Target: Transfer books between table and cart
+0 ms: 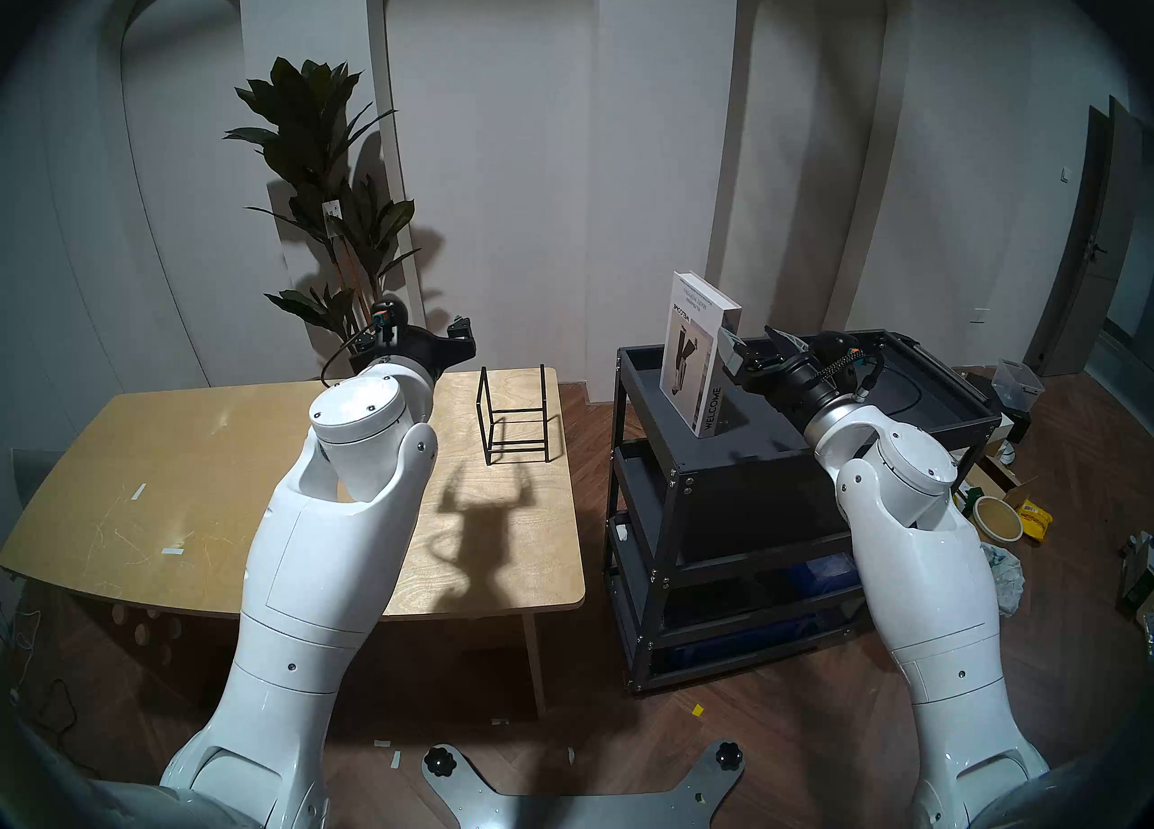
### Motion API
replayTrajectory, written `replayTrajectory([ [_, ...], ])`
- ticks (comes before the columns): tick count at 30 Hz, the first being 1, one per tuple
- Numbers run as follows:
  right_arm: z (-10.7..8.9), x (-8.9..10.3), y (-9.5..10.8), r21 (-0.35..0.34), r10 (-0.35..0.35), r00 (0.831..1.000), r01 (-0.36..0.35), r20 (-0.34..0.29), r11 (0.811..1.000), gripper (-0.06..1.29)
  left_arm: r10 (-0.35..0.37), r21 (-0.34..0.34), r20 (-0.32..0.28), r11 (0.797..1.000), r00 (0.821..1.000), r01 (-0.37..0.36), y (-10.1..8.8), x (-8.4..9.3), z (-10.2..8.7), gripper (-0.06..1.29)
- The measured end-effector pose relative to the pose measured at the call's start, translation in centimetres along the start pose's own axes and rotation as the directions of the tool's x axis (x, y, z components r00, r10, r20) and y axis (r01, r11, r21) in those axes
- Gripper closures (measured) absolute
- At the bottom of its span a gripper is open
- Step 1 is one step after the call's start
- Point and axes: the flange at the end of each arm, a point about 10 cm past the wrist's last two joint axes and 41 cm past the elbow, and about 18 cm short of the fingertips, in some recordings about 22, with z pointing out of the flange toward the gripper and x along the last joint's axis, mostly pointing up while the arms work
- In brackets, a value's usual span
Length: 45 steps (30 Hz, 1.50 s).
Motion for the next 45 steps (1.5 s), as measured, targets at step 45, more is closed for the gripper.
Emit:
replayTrajectory([
  [45,0.2,-3.9,-10.8,-0.311,-0.153,0.988,0.134,-0.036,0.941,0.02,0.118,0.037,-0.276,0.993,0.954,-0.112,-5.0,-2.8,-4.1,0.01],
])
